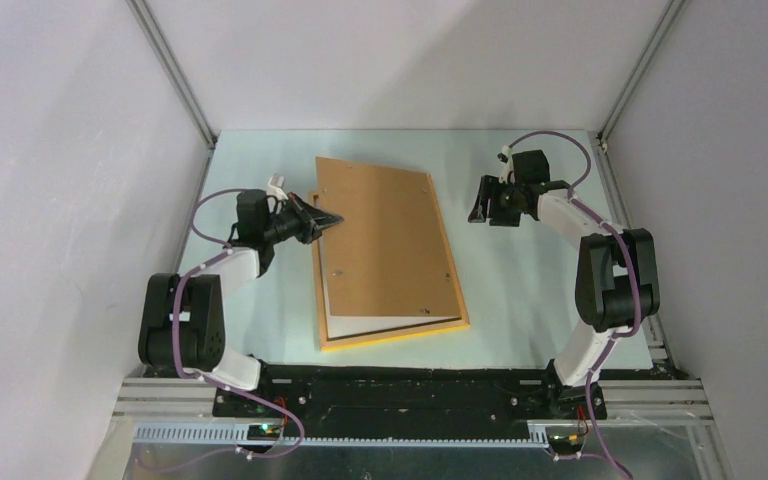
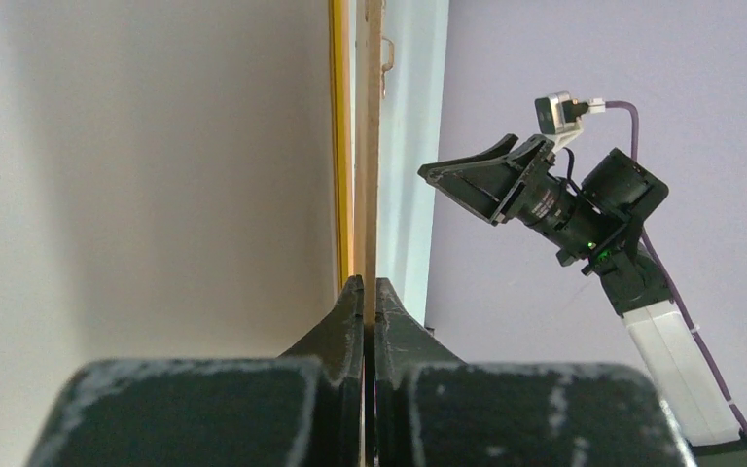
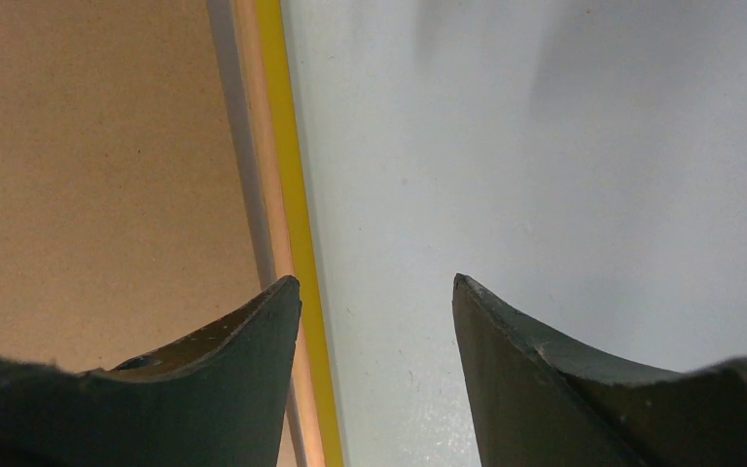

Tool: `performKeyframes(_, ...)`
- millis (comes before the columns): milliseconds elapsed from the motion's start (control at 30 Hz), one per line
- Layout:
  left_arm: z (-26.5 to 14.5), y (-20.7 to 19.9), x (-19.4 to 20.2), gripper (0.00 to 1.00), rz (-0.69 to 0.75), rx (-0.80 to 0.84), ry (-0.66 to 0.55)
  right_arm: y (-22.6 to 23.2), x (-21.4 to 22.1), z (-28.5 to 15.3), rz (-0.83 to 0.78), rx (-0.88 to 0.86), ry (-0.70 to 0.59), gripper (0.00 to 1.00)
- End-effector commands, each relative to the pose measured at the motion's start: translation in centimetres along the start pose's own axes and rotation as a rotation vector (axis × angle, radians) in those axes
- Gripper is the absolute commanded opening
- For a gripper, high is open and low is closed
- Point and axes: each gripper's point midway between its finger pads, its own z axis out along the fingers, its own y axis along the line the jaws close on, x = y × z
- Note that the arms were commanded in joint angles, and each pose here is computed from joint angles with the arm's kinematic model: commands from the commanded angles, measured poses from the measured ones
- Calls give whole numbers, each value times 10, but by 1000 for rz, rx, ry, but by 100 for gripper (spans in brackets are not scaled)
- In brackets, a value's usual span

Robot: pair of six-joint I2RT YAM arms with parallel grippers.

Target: Put the photo into the frame

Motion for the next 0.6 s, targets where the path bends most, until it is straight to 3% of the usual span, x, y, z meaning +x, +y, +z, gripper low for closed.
performKeyframes(0,-9,-34,2,0,88,94,-6,5,-11,-7,-32,-18,-44,63)
performKeyframes(567,-9,-29,4,0,99,69,-8,6,-11,-8,-33,-19,-45,62)
